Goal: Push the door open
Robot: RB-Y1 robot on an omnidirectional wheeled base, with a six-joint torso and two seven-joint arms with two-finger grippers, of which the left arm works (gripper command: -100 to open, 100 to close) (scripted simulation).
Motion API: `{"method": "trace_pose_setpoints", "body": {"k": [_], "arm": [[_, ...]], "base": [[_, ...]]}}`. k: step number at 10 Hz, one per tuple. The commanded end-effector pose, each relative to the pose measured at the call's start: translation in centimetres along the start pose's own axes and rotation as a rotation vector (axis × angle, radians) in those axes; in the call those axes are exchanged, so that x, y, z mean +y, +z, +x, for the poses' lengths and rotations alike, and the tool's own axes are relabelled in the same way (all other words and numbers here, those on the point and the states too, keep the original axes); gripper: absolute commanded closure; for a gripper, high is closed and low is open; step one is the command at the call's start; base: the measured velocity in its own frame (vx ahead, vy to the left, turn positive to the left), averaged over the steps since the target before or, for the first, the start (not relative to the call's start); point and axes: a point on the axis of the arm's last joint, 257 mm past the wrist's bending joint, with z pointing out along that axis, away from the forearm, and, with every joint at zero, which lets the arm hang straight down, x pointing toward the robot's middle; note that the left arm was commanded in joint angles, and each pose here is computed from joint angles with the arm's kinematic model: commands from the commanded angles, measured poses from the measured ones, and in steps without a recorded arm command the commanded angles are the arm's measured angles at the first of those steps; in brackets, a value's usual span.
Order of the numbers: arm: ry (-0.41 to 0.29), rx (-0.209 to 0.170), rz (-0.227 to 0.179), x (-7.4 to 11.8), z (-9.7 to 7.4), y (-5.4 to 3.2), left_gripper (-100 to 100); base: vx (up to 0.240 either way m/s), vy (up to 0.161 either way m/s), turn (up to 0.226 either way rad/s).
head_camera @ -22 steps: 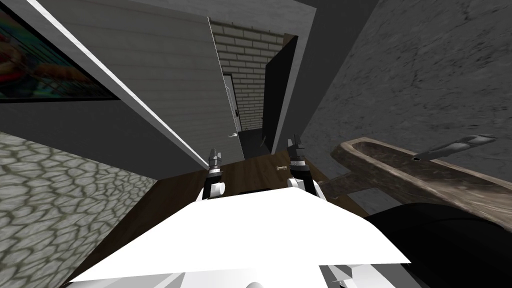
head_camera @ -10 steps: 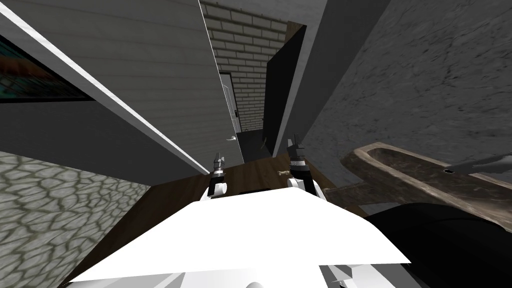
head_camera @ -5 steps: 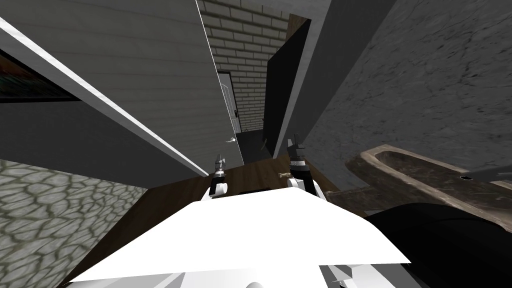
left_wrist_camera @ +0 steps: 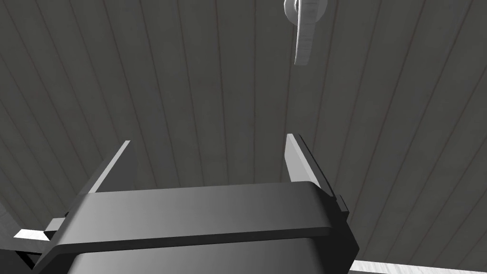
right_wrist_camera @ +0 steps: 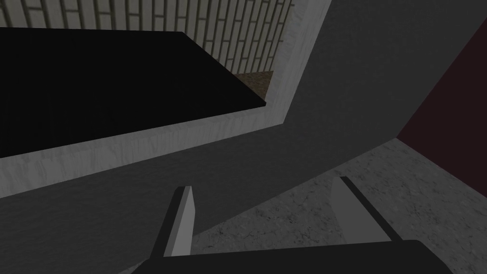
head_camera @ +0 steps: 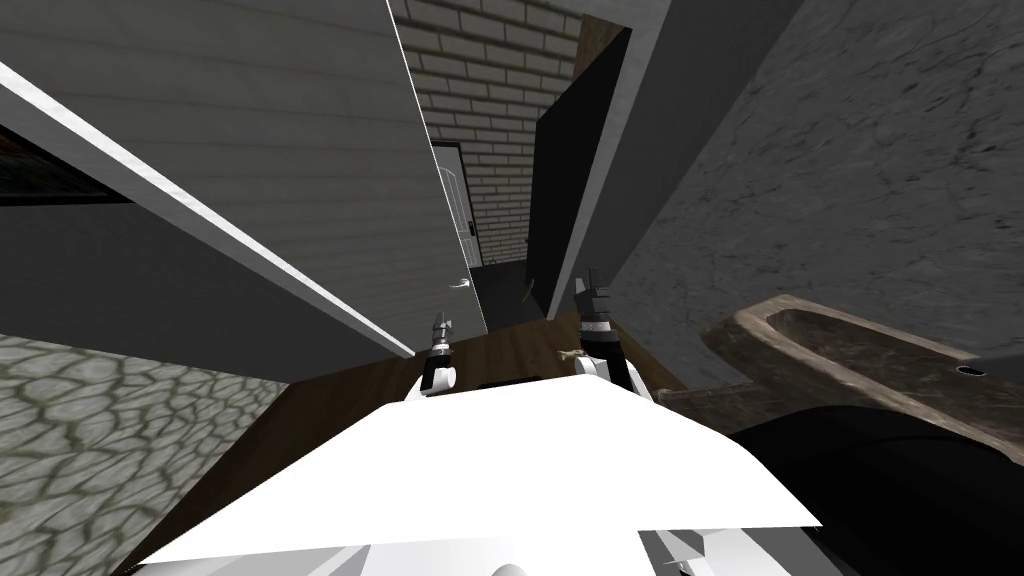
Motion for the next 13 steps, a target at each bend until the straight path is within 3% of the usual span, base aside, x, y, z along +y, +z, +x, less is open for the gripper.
{"method": "trace_pose_setpoints", "body": {"k": [1, 13], "arm": [[-0.002, -0.003, -0.017, 0.9, -0.2, 0.04, -100], [-0.016, -0.028, -0.135, 6.6, -1.0, -0.84, -100]], "base": [[0.109, -0.007, 0.003], [0.105, -0.001, 0.000]]}}
